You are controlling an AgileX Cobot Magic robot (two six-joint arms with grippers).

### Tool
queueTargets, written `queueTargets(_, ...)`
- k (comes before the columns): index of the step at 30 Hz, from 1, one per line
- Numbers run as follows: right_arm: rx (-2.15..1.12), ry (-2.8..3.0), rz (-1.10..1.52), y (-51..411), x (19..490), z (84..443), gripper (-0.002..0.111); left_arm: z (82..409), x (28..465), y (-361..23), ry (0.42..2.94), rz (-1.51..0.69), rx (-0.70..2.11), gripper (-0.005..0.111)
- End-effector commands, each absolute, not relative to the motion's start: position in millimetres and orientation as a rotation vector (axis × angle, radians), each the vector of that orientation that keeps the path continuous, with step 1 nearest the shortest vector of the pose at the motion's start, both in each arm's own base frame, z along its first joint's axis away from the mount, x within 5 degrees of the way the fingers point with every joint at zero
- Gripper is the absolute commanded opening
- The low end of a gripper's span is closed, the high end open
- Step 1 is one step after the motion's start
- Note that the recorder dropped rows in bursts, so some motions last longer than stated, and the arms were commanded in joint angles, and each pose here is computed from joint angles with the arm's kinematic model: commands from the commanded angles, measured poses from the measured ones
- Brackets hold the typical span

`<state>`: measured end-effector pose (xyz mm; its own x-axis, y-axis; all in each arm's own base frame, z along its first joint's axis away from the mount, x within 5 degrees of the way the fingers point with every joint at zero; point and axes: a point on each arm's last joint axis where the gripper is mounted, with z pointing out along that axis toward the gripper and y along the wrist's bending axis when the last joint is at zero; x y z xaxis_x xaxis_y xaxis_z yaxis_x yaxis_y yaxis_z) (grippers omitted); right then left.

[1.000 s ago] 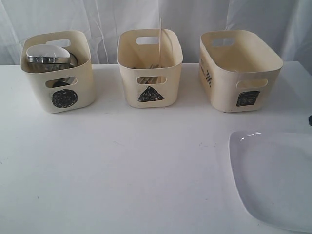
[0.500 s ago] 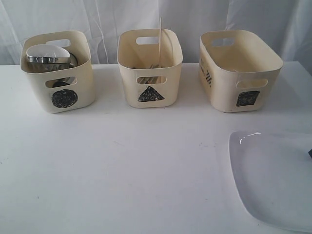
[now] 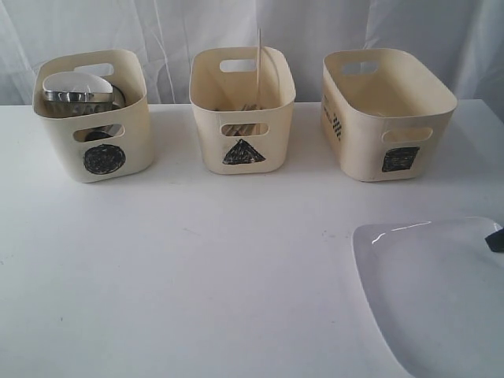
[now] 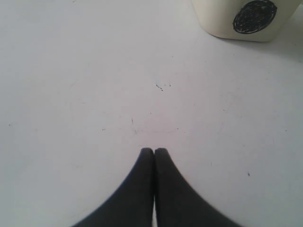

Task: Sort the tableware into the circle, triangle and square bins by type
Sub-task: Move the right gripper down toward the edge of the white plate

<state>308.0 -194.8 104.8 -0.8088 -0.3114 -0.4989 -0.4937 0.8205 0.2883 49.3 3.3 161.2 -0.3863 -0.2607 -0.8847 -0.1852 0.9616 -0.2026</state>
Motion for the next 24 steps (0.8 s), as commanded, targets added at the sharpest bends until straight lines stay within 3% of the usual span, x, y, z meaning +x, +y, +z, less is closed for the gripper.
queueTargets(1, -0.655, 2.676, 0.476, -201.6, 301.1, 78.5, 0.0, 159.6, 48.8, 2.7, 1.988, -0.095, -0.327, 0.0)
queueTargets(4, -0.593, 2.653, 0.493, -200.3, 304.3, 80.1, 0.002, 159.6, 48.8, 2.7, 1.988, -0.095, -0.327, 0.0)
queueTargets(11, -0.596, 2.581, 0.447, -197.9, 314.9, 67.8, 0.047, 159.6, 48.8, 2.7, 1.988, -0.095, -0.327, 0.0)
queueTargets(13, -0.657, 2.58, 0.431, -195.2, 316.8, 57.2, 0.05, 159.6, 48.8, 2.7, 1.988, -0.095, -0.327, 0.0)
queueTargets(16, -0.699, 2.594, 0.461, -186.1, 319.7, 42.1, 0.043, 159.6, 48.8, 2.7, 1.988, -0.095, -0.327, 0.0)
queueTargets(20, -0.839, 2.623, 0.495, -169.3, 323.0, 34.4, 0.005, 159.6, 48.8, 2.7, 1.988, -0.095, -0.327, 0.0)
queueTargets(21, -0.822, 2.644, 0.496, -167.0, 324.0, 34.9, 0.0, 159.6, 48.8, 2.7, 1.988, -0.095, -0.327, 0.0)
queueTargets(24, -0.762, 2.689, 0.488, -160.3, 328.7, 43.3, 0.0, 159.6, 48.8, 2.7, 1.988, -0.095, -0.327, 0.0)
